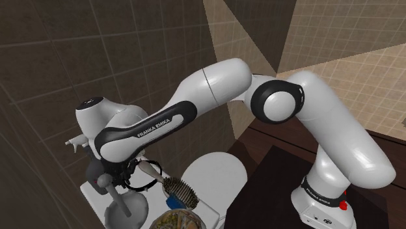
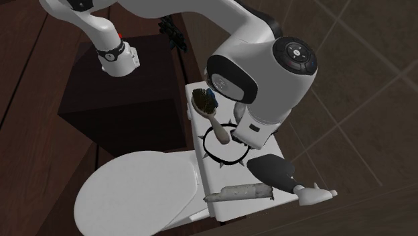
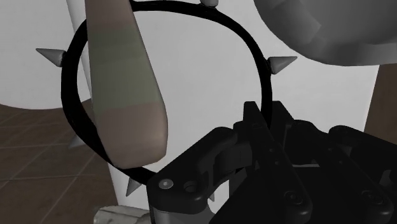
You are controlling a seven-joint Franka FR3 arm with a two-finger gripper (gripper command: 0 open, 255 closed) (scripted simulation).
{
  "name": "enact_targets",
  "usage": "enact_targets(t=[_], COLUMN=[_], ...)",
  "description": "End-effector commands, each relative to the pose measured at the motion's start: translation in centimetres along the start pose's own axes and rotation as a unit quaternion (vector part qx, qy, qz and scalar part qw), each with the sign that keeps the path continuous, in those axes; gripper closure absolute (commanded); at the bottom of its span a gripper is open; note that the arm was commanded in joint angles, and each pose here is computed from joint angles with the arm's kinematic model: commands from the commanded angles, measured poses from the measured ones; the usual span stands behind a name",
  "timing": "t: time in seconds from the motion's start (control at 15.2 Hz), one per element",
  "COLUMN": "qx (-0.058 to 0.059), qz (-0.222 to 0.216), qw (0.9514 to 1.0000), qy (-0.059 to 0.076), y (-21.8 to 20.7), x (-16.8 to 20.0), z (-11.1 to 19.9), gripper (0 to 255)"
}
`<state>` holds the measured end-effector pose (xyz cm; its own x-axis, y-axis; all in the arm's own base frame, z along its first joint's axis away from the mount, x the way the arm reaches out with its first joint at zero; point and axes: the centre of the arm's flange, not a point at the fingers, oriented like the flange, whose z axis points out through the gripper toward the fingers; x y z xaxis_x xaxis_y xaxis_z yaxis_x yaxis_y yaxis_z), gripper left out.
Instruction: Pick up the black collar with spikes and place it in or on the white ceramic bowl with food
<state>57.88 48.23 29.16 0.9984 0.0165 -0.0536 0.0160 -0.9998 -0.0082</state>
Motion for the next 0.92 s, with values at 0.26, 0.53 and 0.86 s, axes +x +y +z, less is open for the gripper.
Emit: enact_targets(t=[0.26, 0.53, 0.86], qx=[0.0, 0.0, 0.0], qz=[0.0, 0.0, 0.0], qw=[1.0, 1.0, 1.0], qy=[0.0, 0.0, 0.0], y=[0.1, 0.0, 0.0], x=[-0.2, -0.3, -0.5], z=[-3.2, -5.3, -8.0], gripper=[255, 255, 255])
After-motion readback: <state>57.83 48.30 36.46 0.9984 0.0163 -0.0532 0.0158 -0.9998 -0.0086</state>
